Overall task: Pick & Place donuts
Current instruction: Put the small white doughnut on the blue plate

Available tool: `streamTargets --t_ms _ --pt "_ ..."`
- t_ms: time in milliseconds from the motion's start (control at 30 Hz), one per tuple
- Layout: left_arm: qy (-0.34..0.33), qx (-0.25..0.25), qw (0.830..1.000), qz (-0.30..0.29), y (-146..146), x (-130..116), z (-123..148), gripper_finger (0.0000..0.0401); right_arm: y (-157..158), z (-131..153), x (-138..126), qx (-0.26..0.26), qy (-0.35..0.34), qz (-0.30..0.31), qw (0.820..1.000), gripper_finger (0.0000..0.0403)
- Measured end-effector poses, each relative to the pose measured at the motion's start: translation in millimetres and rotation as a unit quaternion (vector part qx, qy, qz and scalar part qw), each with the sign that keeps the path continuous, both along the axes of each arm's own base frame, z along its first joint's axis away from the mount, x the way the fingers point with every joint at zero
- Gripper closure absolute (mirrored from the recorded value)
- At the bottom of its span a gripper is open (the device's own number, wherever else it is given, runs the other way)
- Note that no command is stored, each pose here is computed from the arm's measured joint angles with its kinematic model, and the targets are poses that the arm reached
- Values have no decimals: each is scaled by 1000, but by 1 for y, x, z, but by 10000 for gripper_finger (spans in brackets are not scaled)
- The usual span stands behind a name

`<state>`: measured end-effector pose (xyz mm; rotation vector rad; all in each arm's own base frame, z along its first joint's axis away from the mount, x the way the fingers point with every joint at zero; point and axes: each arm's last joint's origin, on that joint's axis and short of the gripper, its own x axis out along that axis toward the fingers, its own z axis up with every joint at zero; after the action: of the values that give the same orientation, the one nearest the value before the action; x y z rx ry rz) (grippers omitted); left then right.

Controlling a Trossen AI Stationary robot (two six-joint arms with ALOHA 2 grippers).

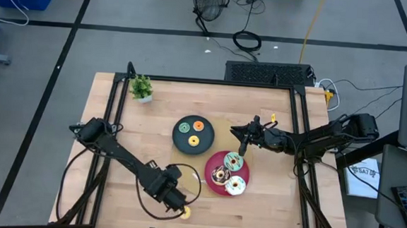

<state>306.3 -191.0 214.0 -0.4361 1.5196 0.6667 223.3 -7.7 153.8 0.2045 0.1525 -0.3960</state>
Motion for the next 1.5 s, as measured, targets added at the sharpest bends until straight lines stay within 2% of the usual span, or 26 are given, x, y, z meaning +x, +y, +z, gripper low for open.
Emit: streamTargets --t_ms 100,267,500,767,967,1133,1267,1500 --pt "7 2 1000 12 6 1 -8 173 0 0 0 1 0 1 1000 348" --pt "25 -28 999 16 17 1 -32 173 0 0 0 12 -4 -2 1000 348" --pt "41 -48 997 -39 21 -5 -52 173 0 -1 0 12 -1 -1 1000 348" --pt "29 -59 995 -80 19 -2 -49 173 0 -1 0 13 -1 -1 1000 348" --pt "13 -60 995 -75 19 -2 -41 174 0 -1 0 13 -1 -1 1000 348" --pt "7 -84 993 -81 14 -2 -41 174 0 -1 0 13 0 -1 1000 348" --pt "-27 -106 990 -92 7 2 -45 174 0 -1 0 13 1 -1 1000 348" --pt "-51 -71 993 -85 9 4 -46 173 0 -1 0 24 -2 -3 1000 348"
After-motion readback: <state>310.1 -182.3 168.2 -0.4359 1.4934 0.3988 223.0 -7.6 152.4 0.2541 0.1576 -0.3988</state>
